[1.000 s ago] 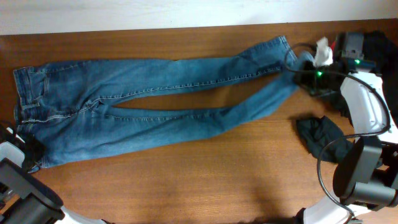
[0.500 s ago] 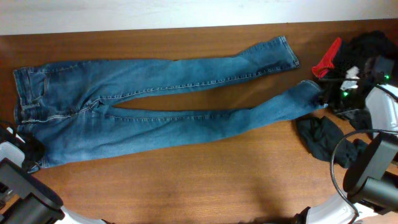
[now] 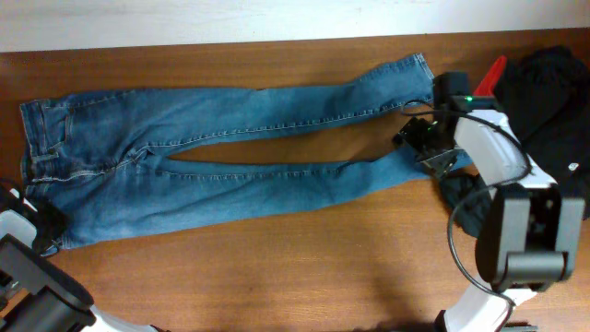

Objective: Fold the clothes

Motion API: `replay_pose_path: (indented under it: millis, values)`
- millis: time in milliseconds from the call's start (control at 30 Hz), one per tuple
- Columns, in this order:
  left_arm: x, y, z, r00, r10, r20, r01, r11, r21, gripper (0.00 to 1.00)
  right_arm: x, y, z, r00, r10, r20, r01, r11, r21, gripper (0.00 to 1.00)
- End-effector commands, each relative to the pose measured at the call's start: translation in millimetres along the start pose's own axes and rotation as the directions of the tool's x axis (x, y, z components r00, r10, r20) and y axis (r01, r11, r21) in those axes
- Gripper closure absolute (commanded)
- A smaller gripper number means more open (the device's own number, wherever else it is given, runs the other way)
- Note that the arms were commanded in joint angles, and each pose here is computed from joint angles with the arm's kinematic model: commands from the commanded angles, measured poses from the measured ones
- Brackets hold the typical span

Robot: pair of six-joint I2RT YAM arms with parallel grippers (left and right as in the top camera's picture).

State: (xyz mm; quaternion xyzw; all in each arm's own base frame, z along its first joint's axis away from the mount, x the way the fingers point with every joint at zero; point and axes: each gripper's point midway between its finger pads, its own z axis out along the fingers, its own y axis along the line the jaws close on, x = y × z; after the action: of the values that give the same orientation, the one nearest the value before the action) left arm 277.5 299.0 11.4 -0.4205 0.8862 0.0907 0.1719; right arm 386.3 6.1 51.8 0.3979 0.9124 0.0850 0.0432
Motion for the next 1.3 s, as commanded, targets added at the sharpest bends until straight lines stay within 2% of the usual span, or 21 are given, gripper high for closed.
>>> replay_pose_path:
  millis: [0,33,100,133,200,233,300,333,367,433,467,567,600,633,700,800,900,967,1033,1167,1267]
  values:
    - [-5,-4,1,1.0,0.015,0.007,-0.015,1.0,0.017,0.81,8,-10,30,0.984,0.173,-0.038,-0.17,0.982,0.081,0.3]
    - [-6,-6,1,1.0,0.015,0.008,-0.015,1.0,0.025,0.81,12,-9,37,0.981,0.18,-0.066,-0.174,0.981,0.081,0.44]
    - [-6,-8,1,1.0,0.014,0.01,-0.015,0.999,0.039,0.81,12,-3,41,0.981,0.174,-0.084,-0.17,0.984,0.053,0.91]
    - [-6,-8,1,1.0,0.014,0.01,-0.014,0.999,0.04,0.81,6,7,41,0.989,0.128,-0.072,-0.128,0.992,0.002,0.96]
    - [-6,-8,1,1.0,0.014,0.01,-0.015,0.999,0.04,0.81,-5,57,25,0.995,-0.097,-0.025,0.088,0.965,-0.246,0.96]
    - [-6,-8,1,1.0,0.014,0.01,-0.015,0.999,0.04,0.81,-5,93,3,0.972,-0.233,0.023,0.221,0.88,-0.421,0.96]
    - [-6,-8,1,1.0,0.014,0.01,-0.015,0.999,0.04,0.81,4,147,-50,0.886,-0.428,0.177,0.43,0.618,-0.658,0.96]
    - [-6,-8,1,1.0,0.015,0.009,-0.015,0.999,0.04,0.81,12,168,-88,0.817,-0.494,0.297,0.53,0.443,-0.723,0.96]
    - [-6,-8,1,1.0,0.015,0.009,-0.015,0.999,0.04,0.81,10,172,-104,0.795,-0.496,0.349,0.568,0.408,-0.715,0.96]
    - [-5,-8,1,1.0,0.015,0.006,-0.015,0.999,0.04,0.81,-5,162,-108,0.806,-0.454,0.379,0.582,0.494,-0.646,0.96]
    - [-5,-8,1,1.0,0.015,0.005,-0.015,0.999,0.04,0.81,-17,141,-95,0.838,-0.423,0.345,0.545,0.616,-0.569,0.95]
    - [-5,-8,1,1.0,0.019,0.005,-0.019,0.999,0.039,0.81,-30,78,-57,0.901,-0.367,0.231,0.427,0.843,-0.328,0.82]
    - [-5,-8,1,1.0,0.019,0.005,-0.019,0.999,0.04,0.8,-37,38,-40,0.919,-0.342,0.198,0.373,0.916,-0.149,0.61]
    - [-5,-8,1,1.0,0.019,0.006,-0.019,0.999,0.039,0.81,-43,12,-33,0.924,-0.331,0.193,0.341,0.94,-0.023,0.33]
    - [-6,-8,1,1.0,0.019,0.011,-0.019,0.999,0.04,0.8,-54,-26,-28,0.926,-0.319,0.203,0.292,0.944,0.153,0.22]
    - [-7,-8,1,1.0,0.018,0.014,-0.019,0.999,0.04,0.8,-63,-48,-30,0.936,-0.287,0.203,0.246,0.948,0.203,0.18]
    - [-7,-8,1,1.0,0.018,0.014,-0.019,0.999,0.04,0.8,-49,-25,-27,0.927,-0.348,0.137,0.348,0.937,0.024,0.18]
    - [-7,-8,1,1.0,0.018,0.013,-0.019,0.999,0.04,0.8,-25,13,-29,0.862,-0.494,0.116,0.507,0.843,-0.18,0.18]
    - [-7,-8,1,1.0,0.018,0.013,-0.019,0.999,0.04,0.8,-7,39,-33,0.794,-0.592,0.139,0.604,0.743,-0.287,0.2]
    - [-6,-8,1,1.0,0.018,0.009,-0.019,0.999,0.04,0.8,14,68,-31,0.739,-0.651,0.172,0.669,0.679,-0.303,0.23]
    - [-4,-8,1,1.0,0.019,0.001,-0.019,0.999,0.039,0.8,15,66,-15,0.851,-0.504,0.147,0.522,0.842,-0.137,0.2]
